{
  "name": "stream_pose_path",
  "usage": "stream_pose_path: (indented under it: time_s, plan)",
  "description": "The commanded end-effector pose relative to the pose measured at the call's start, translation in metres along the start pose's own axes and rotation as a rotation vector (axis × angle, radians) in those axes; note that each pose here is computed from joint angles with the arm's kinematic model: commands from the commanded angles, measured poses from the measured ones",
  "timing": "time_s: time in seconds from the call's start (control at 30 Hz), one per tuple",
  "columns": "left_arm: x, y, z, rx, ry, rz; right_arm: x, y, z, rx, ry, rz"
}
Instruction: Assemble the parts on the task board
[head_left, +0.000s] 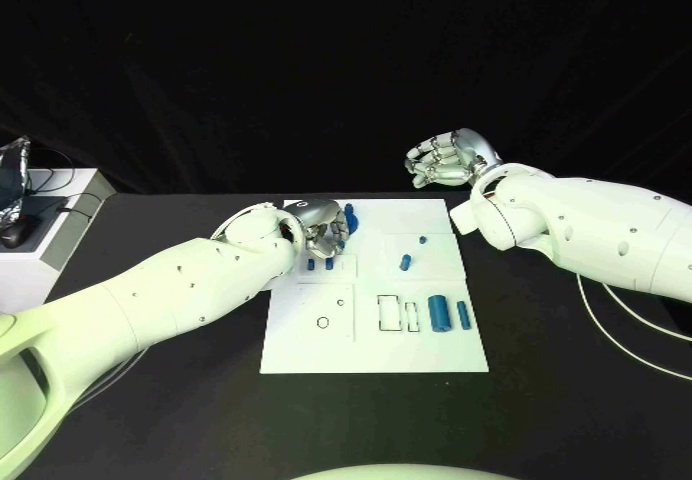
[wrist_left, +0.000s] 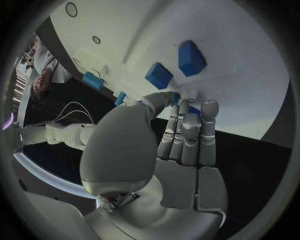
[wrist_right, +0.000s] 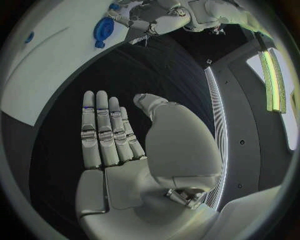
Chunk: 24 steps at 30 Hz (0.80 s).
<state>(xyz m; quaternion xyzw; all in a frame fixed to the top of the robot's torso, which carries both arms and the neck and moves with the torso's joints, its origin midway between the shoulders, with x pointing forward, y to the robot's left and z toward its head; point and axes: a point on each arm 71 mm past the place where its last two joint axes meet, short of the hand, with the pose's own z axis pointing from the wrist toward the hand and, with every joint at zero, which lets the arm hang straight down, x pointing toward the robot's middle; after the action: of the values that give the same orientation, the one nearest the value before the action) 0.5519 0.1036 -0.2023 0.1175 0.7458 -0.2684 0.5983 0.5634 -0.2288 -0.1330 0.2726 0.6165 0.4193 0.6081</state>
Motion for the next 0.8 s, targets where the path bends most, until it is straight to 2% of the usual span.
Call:
stream_pose_path:
  time_s: [0.03,0.6,0.8]
  plan:
    - [0.0036,-0.0010,0.0007,-0.002,0.026,-0.011,0.0023,0.0020,0.0000,-0.018,0.017,-0.001]
    - [0.0071,-0.0022,0.0024,0.004,0.064,-0.012,0.0042,0.0031,0.0000,-0.020,0.024,0.001]
    - [0.0067,-0.0014,0.0023,0.003,0.057,-0.012,0.0044,0.0032,0.0000,-0.020,0.025,0.001]
